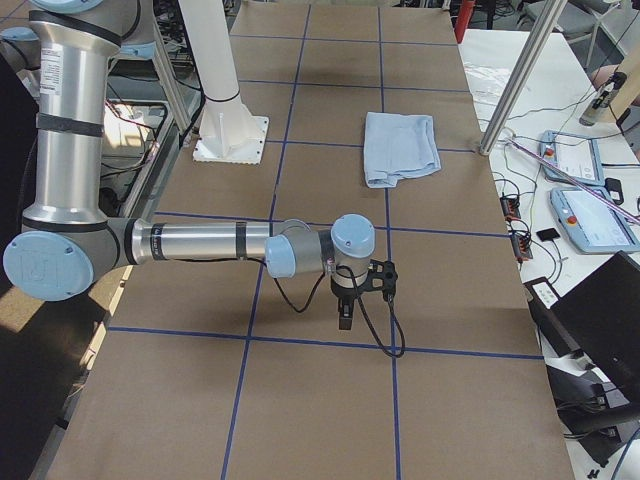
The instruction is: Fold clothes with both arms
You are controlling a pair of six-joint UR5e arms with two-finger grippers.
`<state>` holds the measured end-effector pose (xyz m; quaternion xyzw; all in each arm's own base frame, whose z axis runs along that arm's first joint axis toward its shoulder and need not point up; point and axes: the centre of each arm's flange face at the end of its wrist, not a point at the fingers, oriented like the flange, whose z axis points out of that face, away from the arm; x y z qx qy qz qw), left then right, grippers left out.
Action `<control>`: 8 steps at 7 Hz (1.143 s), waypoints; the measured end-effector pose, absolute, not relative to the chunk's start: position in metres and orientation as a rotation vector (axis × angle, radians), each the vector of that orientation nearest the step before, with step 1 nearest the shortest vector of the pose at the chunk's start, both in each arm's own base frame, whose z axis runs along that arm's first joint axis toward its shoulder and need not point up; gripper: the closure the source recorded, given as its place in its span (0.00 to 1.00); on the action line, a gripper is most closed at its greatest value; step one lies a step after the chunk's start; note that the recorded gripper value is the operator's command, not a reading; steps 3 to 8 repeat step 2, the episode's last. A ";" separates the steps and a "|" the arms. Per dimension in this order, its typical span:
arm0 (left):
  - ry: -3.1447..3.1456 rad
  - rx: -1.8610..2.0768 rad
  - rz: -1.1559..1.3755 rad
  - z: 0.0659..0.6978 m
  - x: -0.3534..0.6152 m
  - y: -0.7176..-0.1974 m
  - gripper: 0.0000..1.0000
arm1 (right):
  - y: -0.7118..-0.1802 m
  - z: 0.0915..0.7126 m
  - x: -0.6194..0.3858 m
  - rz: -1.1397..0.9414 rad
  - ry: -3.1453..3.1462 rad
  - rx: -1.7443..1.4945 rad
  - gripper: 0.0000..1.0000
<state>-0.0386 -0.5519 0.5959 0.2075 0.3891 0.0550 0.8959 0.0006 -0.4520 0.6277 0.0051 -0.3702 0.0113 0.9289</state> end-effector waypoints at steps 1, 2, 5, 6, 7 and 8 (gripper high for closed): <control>0.807 0.430 0.114 0.596 -0.039 -0.552 0.00 | -0.452 0.628 0.001 0.024 -0.760 0.011 0.00; 0.807 0.430 0.114 0.596 -0.039 -0.552 0.00 | -0.453 0.627 0.001 0.022 -0.763 0.013 0.00; 0.807 0.430 0.114 0.596 -0.039 -0.552 0.00 | -0.453 0.627 0.001 0.022 -0.763 0.013 0.00; 0.807 0.430 0.114 0.596 -0.039 -0.552 0.00 | -0.453 0.627 0.001 0.022 -0.763 0.013 0.00; 0.807 0.430 0.114 0.596 -0.039 -0.552 0.00 | -0.453 0.627 0.001 0.022 -0.763 0.013 0.00; 0.807 0.430 0.114 0.596 -0.039 -0.552 0.00 | -0.453 0.627 0.001 0.022 -0.763 0.013 0.00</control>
